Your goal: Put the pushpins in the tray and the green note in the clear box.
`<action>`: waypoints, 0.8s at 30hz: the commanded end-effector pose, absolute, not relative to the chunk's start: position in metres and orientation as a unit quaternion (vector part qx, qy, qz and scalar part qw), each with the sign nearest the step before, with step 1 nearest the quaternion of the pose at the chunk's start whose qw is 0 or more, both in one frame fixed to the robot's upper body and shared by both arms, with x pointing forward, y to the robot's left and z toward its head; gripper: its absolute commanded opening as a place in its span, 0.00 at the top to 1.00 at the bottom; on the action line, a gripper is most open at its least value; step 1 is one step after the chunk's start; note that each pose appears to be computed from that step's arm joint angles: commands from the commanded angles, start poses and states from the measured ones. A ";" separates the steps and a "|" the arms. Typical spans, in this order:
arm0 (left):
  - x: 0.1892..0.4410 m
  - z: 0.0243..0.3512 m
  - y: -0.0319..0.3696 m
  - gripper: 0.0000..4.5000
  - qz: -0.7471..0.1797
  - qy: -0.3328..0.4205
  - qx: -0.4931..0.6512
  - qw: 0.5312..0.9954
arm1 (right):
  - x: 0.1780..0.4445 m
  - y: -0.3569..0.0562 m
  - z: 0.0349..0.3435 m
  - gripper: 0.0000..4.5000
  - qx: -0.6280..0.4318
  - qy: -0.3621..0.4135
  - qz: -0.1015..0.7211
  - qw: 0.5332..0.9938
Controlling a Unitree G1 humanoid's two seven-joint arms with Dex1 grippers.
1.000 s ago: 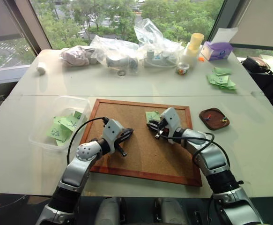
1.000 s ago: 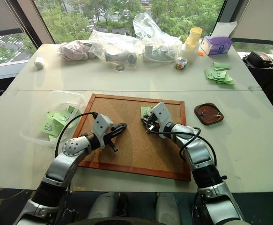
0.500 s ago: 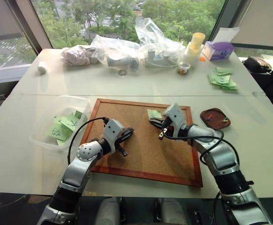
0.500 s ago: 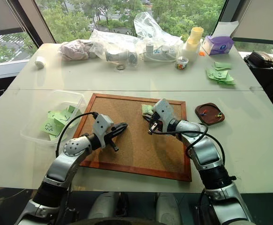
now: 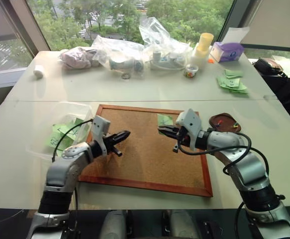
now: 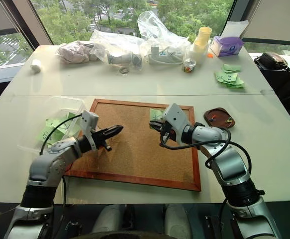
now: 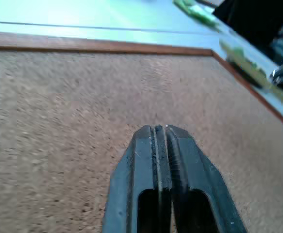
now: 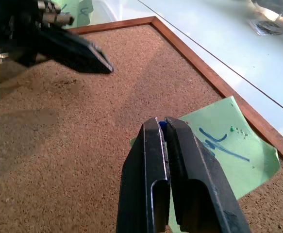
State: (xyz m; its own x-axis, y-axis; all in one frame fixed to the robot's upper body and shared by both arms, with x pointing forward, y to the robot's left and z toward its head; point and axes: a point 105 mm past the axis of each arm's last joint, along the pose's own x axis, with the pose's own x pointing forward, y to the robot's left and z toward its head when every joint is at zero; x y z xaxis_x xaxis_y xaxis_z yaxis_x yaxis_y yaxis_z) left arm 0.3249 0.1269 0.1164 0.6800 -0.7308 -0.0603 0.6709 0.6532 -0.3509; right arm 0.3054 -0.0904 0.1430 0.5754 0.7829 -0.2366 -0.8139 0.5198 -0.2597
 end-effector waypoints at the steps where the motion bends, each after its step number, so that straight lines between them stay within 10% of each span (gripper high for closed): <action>1: 0.328 0.131 0.111 0.57 -0.403 0.090 -0.231 0.881 | 0.299 -0.085 0.153 1.00 -0.185 0.022 0.469 0.863; 6: 0.340 0.138 0.098 0.06 -0.382 0.100 -0.317 0.863 | 0.297 -0.087 0.153 1.00 -0.199 0.023 0.471 0.859; 24: 0.343 0.138 0.027 0.06 -0.460 0.205 -0.369 0.781 | 0.282 -0.078 0.160 1.00 -0.265 0.008 0.513 0.816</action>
